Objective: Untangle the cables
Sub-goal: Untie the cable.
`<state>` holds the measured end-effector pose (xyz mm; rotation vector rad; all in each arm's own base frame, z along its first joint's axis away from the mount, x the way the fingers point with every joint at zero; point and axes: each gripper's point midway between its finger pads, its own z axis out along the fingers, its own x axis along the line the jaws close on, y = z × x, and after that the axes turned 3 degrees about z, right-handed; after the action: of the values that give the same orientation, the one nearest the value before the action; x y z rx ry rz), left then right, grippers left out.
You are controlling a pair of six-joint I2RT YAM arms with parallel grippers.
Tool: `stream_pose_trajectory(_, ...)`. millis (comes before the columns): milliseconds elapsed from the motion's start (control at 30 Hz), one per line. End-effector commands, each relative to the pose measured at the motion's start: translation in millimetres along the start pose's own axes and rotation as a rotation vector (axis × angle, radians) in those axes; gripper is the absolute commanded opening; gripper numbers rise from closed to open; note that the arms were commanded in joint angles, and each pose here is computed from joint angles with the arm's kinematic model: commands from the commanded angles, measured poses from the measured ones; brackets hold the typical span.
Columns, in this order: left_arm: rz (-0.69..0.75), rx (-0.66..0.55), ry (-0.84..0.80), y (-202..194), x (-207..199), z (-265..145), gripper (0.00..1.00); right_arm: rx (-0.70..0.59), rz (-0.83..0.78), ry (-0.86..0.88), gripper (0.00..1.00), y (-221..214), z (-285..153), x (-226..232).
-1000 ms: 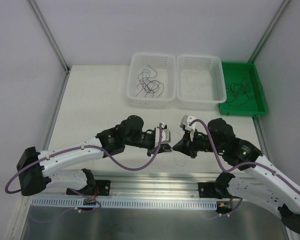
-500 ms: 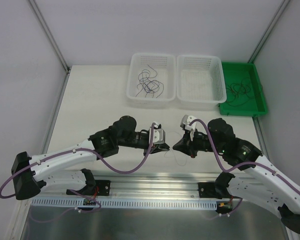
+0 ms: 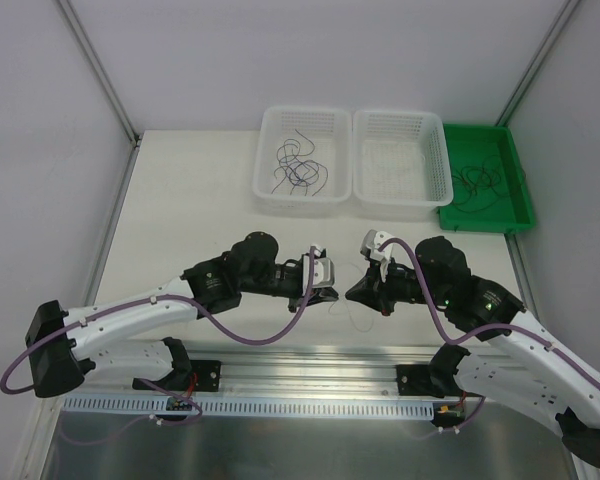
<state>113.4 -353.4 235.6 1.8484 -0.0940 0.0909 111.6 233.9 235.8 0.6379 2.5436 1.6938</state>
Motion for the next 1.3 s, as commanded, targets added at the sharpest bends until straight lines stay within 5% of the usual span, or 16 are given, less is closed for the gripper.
stream_pose_trajectory(0, 0.019, -0.013, -0.008, 10, 3, 2, 0.09, -0.049, -0.042, 0.022, 0.01, 17, -6, 6)
stream_pose_trajectory(467, 0.012, -0.017, -0.036, 15, 2, 9, 0.11, -0.049, -0.044, 0.028, 0.01, 17, -5, 7)
stream_pose_trajectory(833, -0.003, -0.016, -0.034, 13, 1, 6, 0.0, -0.046, -0.038, -0.001, 0.01, 15, -5, 2)
stream_pose_trajectory(1100, -0.104, 0.006, 0.162, -8, 22, -5, 0.0, -0.112, 0.033, -0.187, 0.01, 19, -13, -26)
stream_pose_trajectory(1267, -0.187, -0.089, 0.204, -10, 20, -7, 0.0, -0.199, 0.117, -0.255, 0.01, 23, -16, -36)
